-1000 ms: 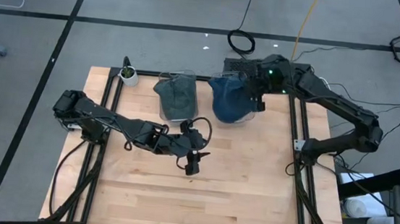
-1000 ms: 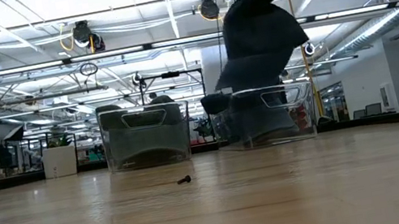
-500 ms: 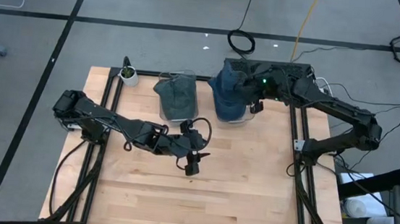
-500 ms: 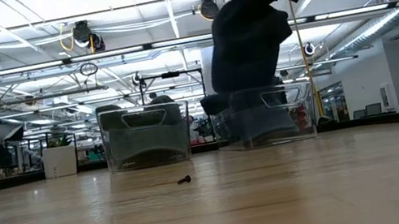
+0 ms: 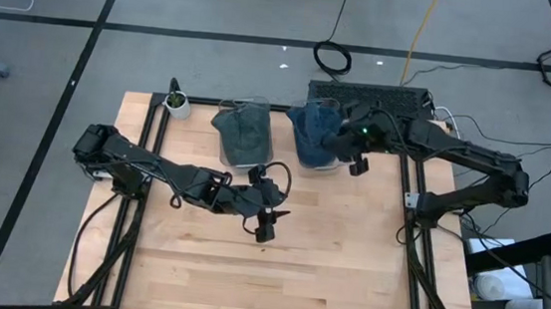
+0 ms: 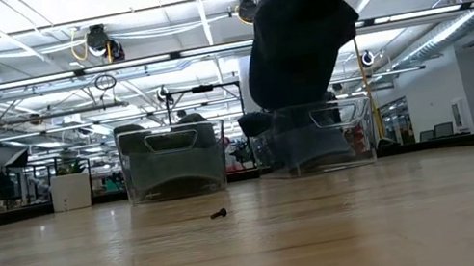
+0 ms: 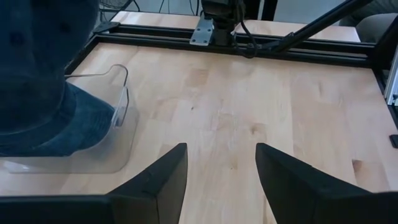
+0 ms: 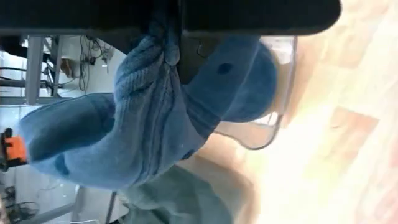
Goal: Pick & Place hat
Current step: Put the blue cap into the right transparent bin
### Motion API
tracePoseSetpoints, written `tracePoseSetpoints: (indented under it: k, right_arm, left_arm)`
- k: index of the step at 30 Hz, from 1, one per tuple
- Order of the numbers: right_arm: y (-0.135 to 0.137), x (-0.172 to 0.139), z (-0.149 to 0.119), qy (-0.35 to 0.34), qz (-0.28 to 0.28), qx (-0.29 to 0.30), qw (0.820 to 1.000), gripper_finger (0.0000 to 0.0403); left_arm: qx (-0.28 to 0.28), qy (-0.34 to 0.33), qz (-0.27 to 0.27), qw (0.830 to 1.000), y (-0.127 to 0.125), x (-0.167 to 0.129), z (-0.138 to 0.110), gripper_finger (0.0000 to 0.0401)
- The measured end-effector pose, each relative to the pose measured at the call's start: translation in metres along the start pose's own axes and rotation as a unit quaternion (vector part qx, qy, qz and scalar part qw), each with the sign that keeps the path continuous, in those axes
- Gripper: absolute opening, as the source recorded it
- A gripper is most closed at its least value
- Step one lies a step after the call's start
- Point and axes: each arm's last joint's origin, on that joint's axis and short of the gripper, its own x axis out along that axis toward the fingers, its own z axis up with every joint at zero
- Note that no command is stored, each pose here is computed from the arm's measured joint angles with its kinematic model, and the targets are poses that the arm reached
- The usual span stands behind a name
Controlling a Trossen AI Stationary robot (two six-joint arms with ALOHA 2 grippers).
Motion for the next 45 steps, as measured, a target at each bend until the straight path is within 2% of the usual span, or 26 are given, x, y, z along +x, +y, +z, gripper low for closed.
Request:
tracePoseSetpoints:
  k: [6,13,21,30,39,45]
  right_arm:
    - [0.009,-0.014,0.005,0.013,-0.027,-0.015,0.999,0.0000]
    - [0.012,-0.019,0.005,0.002,-0.012,0.010,1.000,0.0000]
    - [0.019,-0.029,0.011,-0.012,-0.020,-0.002,1.000,0.0000]
    - [0.024,-0.035,0.014,-0.022,-0.014,0.002,1.000,0.0000]
    - [0.036,-0.004,-0.008,0.034,0.010,0.010,0.999,0.0000]
    - [0.050,0.021,-0.013,0.005,0.017,0.005,1.000,0.0000]
  left_arm:
    - [-0.008,-0.019,-0.005,1.000,-0.001,0.000,0.004,0.0204]
    - [-0.017,-0.040,-0.010,0.999,-0.002,0.000,0.008,0.0196]
    - [-0.022,-0.051,-0.013,0.998,-0.002,-0.001,0.011,0.0204]
    - [-0.023,-0.052,-0.013,0.998,-0.002,-0.001,0.011,0.0195]
    - [-0.023,-0.052,-0.013,0.998,-0.002,-0.001,0.011,0.0202]
    - [-0.045,-0.076,-0.020,0.996,-0.003,-0.001,0.016,0.0195]
